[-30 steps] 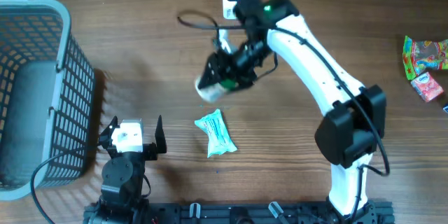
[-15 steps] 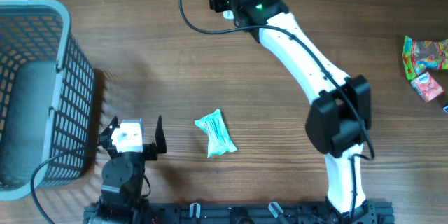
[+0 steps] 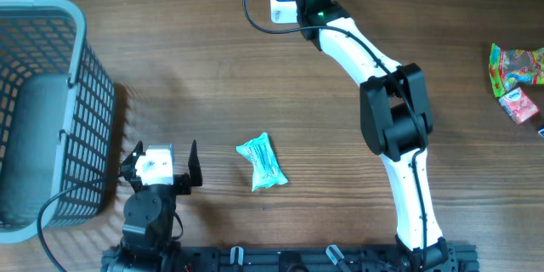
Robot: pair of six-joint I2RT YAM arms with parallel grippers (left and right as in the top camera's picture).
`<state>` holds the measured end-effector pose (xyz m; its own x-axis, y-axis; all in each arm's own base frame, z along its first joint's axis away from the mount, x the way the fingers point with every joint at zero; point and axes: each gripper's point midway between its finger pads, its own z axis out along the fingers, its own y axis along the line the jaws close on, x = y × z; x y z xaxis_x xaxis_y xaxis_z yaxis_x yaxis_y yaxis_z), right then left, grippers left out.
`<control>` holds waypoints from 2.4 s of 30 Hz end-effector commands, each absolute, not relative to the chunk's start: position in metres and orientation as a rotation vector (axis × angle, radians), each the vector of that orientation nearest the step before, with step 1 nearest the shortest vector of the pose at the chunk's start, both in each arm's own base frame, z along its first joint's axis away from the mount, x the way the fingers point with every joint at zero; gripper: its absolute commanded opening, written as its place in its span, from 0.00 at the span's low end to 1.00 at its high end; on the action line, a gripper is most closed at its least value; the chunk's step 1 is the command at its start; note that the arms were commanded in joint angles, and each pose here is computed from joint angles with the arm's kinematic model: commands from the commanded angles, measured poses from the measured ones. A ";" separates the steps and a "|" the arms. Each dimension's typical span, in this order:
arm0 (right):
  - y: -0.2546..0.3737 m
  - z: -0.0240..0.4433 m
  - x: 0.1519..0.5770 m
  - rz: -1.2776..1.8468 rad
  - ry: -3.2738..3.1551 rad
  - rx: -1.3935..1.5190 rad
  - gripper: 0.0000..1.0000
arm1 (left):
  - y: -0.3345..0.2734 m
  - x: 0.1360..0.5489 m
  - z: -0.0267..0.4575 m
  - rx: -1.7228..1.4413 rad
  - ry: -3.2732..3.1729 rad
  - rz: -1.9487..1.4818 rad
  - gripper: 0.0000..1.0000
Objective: Scan the item barcode
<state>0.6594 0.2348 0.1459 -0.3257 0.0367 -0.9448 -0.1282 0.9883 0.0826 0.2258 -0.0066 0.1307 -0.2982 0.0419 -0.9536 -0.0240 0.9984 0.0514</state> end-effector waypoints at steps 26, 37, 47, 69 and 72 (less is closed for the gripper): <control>-0.224 0.062 0.399 0.051 2.864 1.119 0.78 | -0.007 0.226 0.132 0.003 1.865 0.059 1.00; -0.115 0.238 0.421 0.350 2.679 0.919 1.00 | -0.007 0.226 0.132 0.004 1.865 0.059 1.00; 0.245 0.127 0.301 0.443 3.228 -0.512 1.00 | -0.007 0.226 0.132 0.003 1.865 0.059 1.00; 0.275 0.055 0.269 -0.165 3.053 -0.385 0.24 | -0.007 0.226 0.132 0.003 1.865 0.059 1.00; 0.292 0.101 0.273 0.014 3.090 -0.496 0.18 | -0.007 0.226 0.132 0.003 1.865 0.059 1.00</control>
<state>0.2626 0.2747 0.0711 -0.9651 -0.2620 0.0053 -0.2611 0.9599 -0.1021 0.2259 -0.0066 0.1308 -0.2979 0.0419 -0.9537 -0.0241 0.9984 0.0513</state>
